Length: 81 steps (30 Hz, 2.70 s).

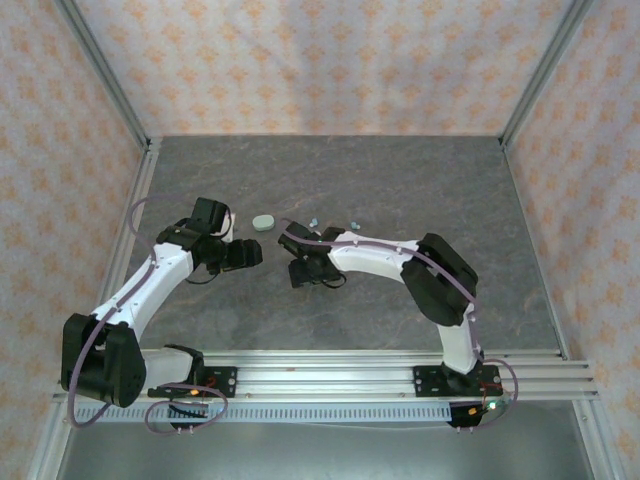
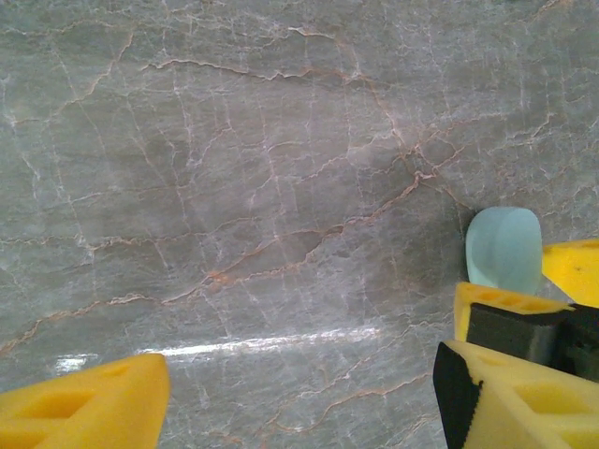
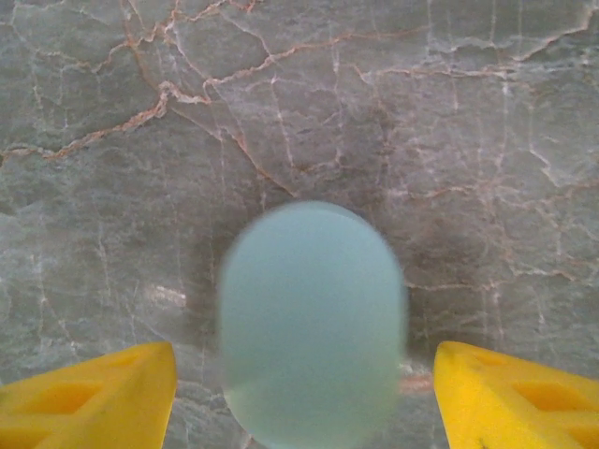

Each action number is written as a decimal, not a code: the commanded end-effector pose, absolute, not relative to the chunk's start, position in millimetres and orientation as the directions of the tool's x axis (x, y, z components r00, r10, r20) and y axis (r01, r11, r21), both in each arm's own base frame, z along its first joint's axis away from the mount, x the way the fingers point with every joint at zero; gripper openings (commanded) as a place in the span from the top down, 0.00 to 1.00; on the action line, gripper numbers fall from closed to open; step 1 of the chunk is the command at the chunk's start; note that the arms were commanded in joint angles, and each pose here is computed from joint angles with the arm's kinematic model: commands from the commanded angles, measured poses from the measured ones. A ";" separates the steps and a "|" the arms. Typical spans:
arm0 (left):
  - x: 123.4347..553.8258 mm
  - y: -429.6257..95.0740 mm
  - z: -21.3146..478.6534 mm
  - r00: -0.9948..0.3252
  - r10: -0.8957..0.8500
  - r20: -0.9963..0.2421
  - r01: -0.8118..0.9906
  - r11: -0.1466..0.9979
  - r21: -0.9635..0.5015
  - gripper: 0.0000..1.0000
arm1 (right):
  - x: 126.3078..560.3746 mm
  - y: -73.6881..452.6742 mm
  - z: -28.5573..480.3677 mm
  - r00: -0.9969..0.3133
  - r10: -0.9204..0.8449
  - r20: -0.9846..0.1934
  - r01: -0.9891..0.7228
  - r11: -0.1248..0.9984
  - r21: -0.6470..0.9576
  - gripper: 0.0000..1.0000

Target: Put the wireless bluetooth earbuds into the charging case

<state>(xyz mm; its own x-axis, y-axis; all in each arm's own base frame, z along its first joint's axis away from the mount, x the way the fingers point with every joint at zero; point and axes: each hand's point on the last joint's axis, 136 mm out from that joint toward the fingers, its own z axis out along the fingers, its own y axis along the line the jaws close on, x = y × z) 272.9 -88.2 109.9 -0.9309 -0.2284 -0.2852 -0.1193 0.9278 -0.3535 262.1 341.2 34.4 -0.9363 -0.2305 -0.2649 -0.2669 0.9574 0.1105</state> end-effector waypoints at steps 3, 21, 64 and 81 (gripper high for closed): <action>271.7 -84.7 114.0 -0.933 -0.216 -0.287 -0.111 0.933 -0.344 0.25 | 264.6 346.0 27.8 -0.934 -0.249 -0.257 -0.280 0.955 0.092 0.28; 280.0 -101.4 145.2 -0.913 -0.155 -0.377 0.019 0.908 -0.419 0.27 | 265.7 330.0 54.8 -0.808 -0.498 -0.316 -0.524 0.852 -0.002 0.68; 251.7 -245.3 234.2 -0.986 -0.046 -0.161 0.117 0.495 -0.861 0.60 | 209.7 327.7 233.2 -0.553 -0.517 -0.654 -0.814 0.504 0.290 0.77; 290.5 -235.2 265.0 -0.921 -0.320 -0.223 0.057 0.455 -0.889 0.88 | 252.7 280.7 282.5 -0.740 -0.037 -0.671 -0.486 0.720 0.496 0.34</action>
<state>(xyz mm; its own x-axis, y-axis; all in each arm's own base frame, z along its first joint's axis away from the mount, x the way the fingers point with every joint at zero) 276.4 -239.9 243.3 -0.9597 -0.2268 -0.1662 0.0367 0.4850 -0.8738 235.5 296.5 261.1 -0.6950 -0.2363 -0.6791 -0.6312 0.6529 0.4187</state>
